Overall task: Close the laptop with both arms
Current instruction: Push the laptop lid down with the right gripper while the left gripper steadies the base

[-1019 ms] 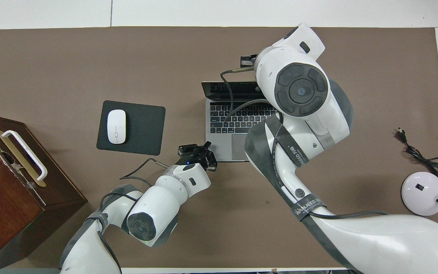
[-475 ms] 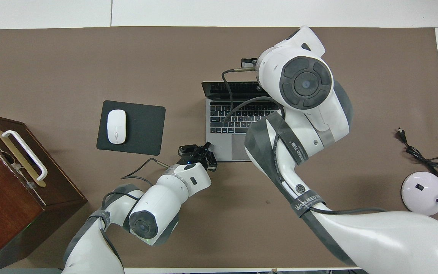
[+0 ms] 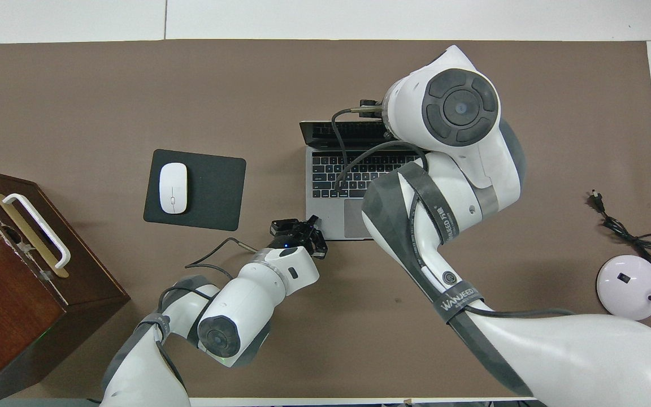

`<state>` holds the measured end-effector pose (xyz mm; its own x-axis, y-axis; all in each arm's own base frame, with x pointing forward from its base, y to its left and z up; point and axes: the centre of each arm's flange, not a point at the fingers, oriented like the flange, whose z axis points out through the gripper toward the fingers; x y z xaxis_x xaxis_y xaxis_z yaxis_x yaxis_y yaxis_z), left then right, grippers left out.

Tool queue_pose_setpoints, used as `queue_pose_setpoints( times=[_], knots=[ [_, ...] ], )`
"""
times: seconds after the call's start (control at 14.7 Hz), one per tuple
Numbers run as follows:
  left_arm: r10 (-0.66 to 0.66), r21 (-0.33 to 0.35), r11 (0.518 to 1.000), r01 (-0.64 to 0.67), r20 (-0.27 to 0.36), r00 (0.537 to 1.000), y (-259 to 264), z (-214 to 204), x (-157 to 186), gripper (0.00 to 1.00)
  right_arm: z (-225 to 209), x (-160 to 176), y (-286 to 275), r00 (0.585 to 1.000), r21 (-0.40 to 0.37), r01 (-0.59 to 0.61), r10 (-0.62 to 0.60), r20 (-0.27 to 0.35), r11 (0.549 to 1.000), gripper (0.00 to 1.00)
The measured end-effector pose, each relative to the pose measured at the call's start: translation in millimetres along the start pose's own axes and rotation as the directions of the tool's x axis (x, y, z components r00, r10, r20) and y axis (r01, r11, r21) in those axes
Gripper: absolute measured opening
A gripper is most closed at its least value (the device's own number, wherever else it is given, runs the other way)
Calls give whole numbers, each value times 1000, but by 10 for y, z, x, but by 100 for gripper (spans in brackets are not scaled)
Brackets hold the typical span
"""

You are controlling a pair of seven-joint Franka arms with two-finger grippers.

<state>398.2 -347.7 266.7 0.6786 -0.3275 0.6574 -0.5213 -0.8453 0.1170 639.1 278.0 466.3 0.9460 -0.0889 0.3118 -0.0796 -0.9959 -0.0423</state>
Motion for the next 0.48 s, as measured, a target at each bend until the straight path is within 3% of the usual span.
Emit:
queue_pose_setpoints(
  times=[0.48],
  knots=[
    [16,0,1000,-16,0,1000,2,0,-4,1,-6,-267,10,970,19,-2,-3,243,1000,1]
  ],
)
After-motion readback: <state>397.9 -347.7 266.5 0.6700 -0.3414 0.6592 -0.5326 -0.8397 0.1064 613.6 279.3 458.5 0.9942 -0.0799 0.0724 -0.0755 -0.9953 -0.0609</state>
